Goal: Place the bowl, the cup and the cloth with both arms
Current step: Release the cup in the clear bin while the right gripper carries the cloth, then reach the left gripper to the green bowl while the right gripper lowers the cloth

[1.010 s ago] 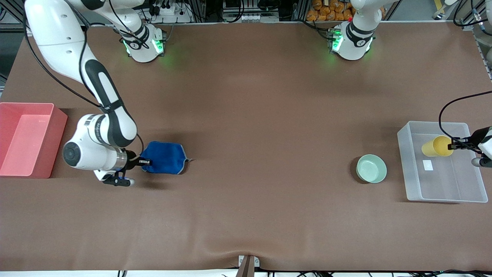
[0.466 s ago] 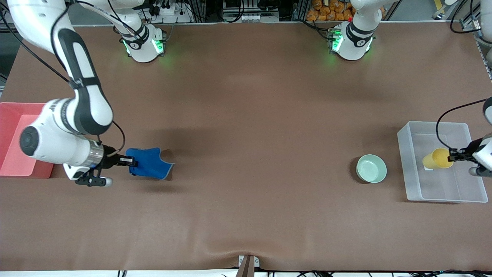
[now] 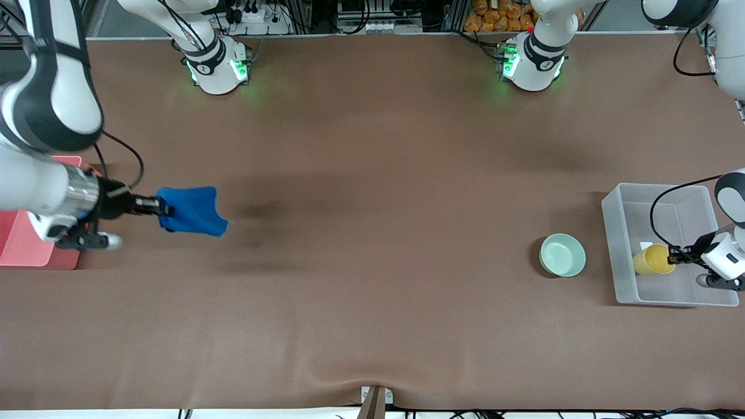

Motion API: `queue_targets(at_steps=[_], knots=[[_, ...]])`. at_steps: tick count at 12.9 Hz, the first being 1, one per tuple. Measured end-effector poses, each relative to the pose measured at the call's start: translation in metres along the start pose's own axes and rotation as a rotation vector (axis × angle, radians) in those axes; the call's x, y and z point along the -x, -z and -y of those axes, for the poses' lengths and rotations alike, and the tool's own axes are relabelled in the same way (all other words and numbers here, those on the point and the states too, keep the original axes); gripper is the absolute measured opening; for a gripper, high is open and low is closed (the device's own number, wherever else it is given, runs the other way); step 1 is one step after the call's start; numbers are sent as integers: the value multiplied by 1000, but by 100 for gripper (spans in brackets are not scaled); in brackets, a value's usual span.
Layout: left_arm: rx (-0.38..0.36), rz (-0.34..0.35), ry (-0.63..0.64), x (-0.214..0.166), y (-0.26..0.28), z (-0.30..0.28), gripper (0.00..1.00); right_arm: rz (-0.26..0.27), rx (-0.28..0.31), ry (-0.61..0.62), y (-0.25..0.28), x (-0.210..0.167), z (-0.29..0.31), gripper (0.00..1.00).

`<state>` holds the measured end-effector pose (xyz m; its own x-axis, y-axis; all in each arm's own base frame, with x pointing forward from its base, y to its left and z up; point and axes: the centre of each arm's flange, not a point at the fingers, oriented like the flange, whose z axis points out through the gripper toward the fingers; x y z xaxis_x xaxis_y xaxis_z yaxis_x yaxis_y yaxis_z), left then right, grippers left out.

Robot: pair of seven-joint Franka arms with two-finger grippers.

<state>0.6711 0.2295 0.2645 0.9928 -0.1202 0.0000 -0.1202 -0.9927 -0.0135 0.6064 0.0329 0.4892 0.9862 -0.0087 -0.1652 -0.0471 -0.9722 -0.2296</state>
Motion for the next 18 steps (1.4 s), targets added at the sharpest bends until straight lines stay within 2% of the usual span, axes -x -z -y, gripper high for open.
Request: queue_targets(at_steps=[2, 4, 6, 7, 10, 11, 12, 16, 18], knots=[[1, -2, -2, -4, -7, 0, 2, 0, 111, 20, 40, 32, -6, 7], [-1, -8, -2, -6, -7, 0, 2, 14, 149, 43, 73, 58, -39, 7], [-2, -13, -8, -9, -7, -3, 2, 29, 187, 74, 98, 76, -106, 7], [-2, -15, -12, -11, -7, -5, 8, 37, 220, 91, 107, 84, -140, 7], [-1, -16, -26, -16, -10, -14, 43, 82, 305, 94, 118, 102, -213, 7], [-5, -23, -28, -18, -7, -15, 51, 89, 321, 80, 116, 103, -231, 7], [-13, -30, -33, -21, -2, -14, 52, 85, 336, 76, 112, 99, -246, 7], [-21, 25, -53, -23, 35, -13, 53, 93, 421, 116, 74, 64, -303, 7], [-13, 44, -44, -27, 60, -28, 52, 105, 426, 144, 55, 54, -331, 7]])
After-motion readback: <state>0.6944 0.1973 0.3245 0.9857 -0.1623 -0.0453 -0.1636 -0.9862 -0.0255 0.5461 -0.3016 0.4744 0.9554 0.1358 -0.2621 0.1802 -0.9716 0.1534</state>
